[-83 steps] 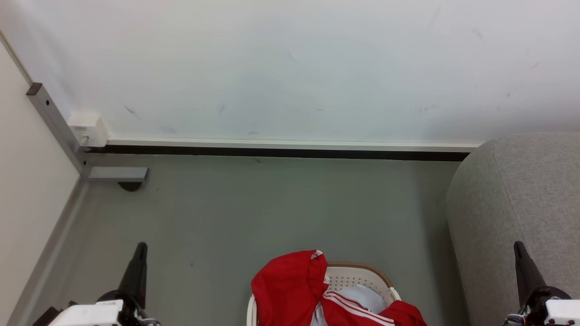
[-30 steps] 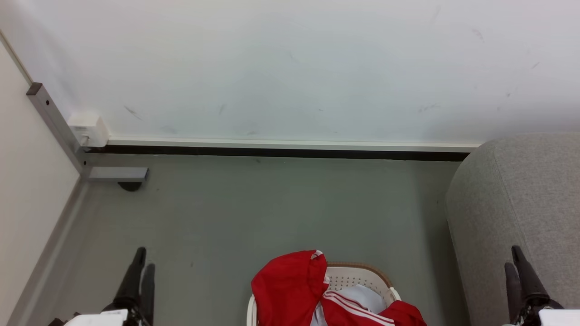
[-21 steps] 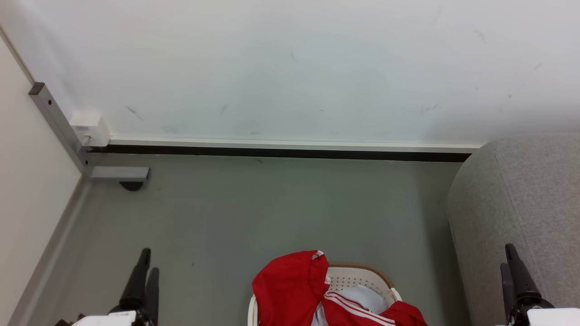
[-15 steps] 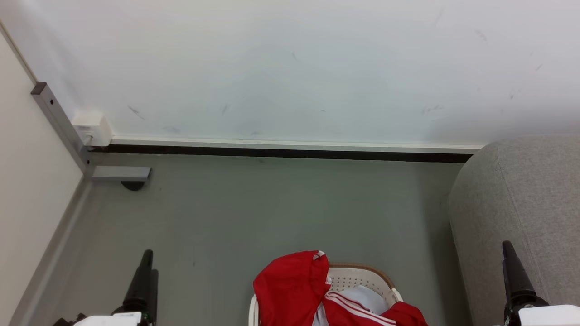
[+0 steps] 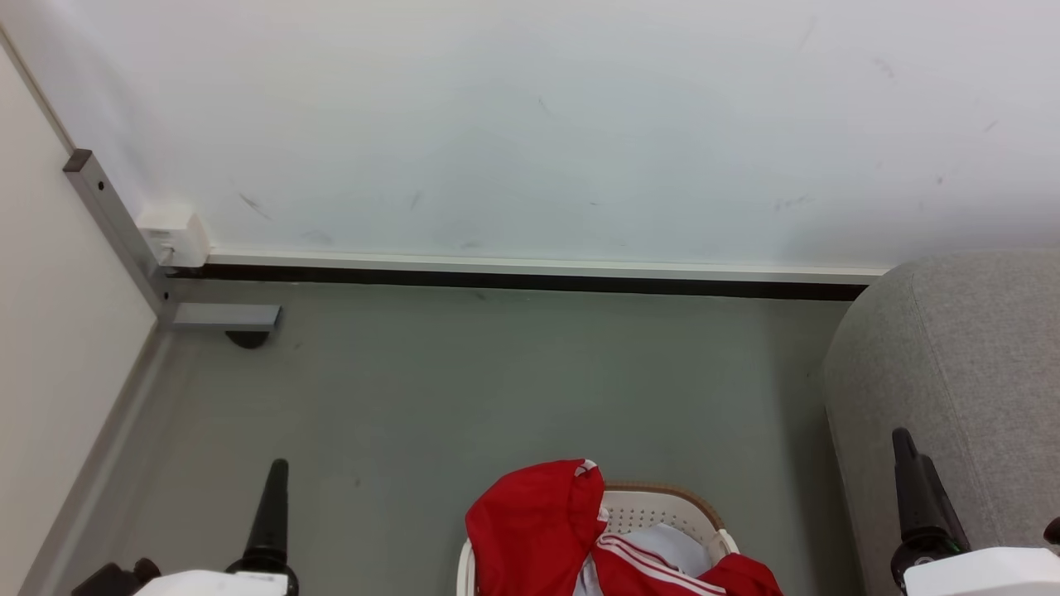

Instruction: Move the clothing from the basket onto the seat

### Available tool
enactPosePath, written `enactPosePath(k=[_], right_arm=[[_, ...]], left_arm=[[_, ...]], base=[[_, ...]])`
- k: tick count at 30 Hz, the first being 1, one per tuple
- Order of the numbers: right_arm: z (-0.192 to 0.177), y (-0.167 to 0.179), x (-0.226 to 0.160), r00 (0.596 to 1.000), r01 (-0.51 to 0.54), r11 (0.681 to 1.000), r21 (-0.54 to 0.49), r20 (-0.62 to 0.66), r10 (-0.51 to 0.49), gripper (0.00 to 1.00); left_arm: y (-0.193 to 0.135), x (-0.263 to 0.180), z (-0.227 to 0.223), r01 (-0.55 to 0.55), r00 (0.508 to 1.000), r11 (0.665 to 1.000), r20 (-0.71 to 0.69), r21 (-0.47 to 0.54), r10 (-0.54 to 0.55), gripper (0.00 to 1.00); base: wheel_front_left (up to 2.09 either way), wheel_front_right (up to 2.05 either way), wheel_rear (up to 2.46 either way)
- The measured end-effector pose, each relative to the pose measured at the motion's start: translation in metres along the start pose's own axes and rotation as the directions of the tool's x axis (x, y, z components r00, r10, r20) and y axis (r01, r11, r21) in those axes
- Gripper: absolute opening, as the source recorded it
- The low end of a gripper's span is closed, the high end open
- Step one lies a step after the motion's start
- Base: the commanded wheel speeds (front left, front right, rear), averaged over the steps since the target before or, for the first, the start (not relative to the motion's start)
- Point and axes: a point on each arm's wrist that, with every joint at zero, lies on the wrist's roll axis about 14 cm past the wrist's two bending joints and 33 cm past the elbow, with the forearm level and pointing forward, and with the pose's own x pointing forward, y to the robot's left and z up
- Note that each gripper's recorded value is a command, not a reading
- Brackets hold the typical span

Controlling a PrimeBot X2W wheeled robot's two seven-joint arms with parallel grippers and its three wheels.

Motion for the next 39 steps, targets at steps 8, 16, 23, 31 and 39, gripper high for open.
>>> enactPosePath(k=[8, 16, 23, 31, 39], right_arm=[[-0.002, 0.004, 0.000, 1.000, -0.022, 0.980, -0.199, -0.014, 0.020, 1.00], [-0.009, 0.005, -0.001, 0.999, -0.042, 0.934, -0.354, -0.036, 0.031, 1.00], [-0.020, 0.002, -0.003, 0.997, -0.056, 0.888, -0.456, -0.070, 0.027, 1.00], [-0.027, -0.001, -0.004, 0.995, -0.079, 0.826, -0.558, -0.096, 0.030, 1.00], [-0.031, 0.000, -0.005, 0.993, -0.104, 0.765, -0.635, -0.113, 0.041, 1.00]], left_arm=[[-0.005, -0.002, -0.001, 0.008, 1.000, 0.982, 0.009, 0.187, -0.010, 1.00], [-0.011, -0.005, 0.000, 0.018, 0.999, 0.937, 0.025, 0.348, -0.029, 1.00], [-0.013, -0.007, 0.002, 0.019, 0.998, 0.890, 0.039, 0.456, -0.041, 1.00], [-0.015, -0.011, 0.005, 0.017, 0.996, 0.835, 0.059, 0.550, -0.059, 1.00], [-0.016, -0.013, 0.004, 0.019, 0.995, 0.770, 0.061, 0.637, -0.075, 1.00]], base=[[0.00, 0.00, 0.00], [0.00, 0.00, 0.00], [0.00, 0.00, 0.00], [0.00, 0.00, 0.00], [0.00, 0.00, 0.00]])
